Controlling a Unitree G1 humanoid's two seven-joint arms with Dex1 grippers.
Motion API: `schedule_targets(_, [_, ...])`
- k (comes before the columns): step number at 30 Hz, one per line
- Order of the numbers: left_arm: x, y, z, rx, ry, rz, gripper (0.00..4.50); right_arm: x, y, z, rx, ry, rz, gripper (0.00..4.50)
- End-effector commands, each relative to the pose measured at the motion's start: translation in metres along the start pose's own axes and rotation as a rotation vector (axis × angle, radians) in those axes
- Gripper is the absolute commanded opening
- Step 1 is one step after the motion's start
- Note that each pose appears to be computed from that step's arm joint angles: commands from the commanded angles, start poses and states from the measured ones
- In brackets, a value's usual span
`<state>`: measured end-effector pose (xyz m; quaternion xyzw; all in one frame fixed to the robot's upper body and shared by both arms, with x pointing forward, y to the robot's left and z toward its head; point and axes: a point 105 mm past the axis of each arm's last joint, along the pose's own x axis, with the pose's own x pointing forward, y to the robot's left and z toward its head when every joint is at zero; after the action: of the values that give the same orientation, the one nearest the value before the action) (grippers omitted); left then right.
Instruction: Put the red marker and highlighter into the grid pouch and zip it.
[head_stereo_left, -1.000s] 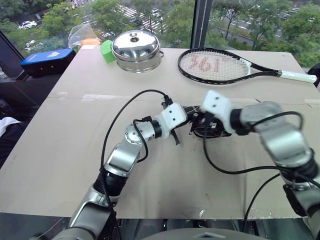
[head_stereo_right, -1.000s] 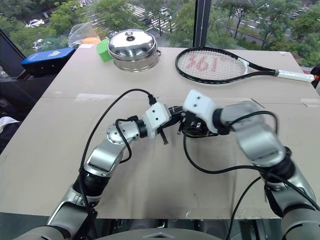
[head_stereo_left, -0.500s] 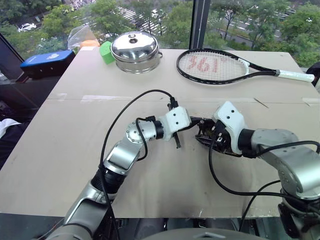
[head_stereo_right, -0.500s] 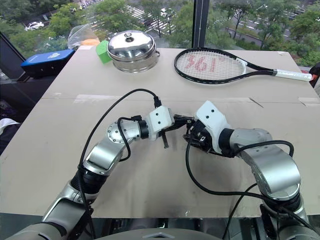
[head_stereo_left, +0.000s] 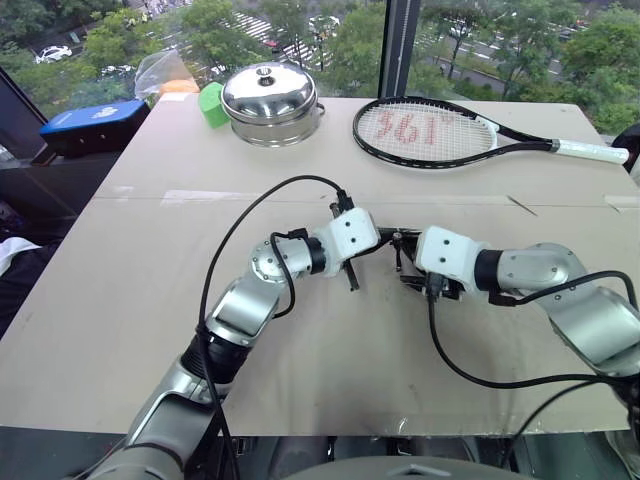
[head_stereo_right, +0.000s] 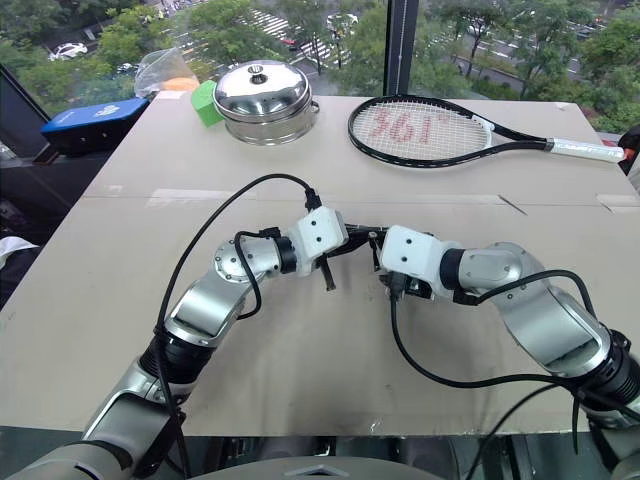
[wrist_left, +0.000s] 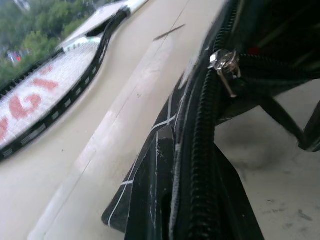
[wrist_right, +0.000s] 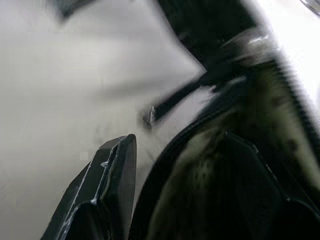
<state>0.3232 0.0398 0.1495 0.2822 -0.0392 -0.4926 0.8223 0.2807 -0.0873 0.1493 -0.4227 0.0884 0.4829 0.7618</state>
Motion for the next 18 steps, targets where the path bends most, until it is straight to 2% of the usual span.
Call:
schedule_targets(1, [-0.012,0.027,-0.008,-0.010,0.049,0.105,0.00,-0.015,-0.012,0.020,-0.012,-0.108,-0.024,2.87])
schedule_targets(4, [-0.015,0.031,-0.010,-0.009,0.057,0.119,0.00,-0.024,-0.008,0.033,0.232,-0.247,0.021,2.87])
schedule_targets(9, [-0.018,0.031,-0.007,0.125,0.057,0.113,0.00,-0.034,-0.013,0.031,0.574,-0.361,0.042,2.87])
schedule_targets(18, [-0.022,0.026,-0.010,0.207,0.062,0.118,0.00,-0.048,-0.027,0.037,0.840,-0.517,0.033,2.87])
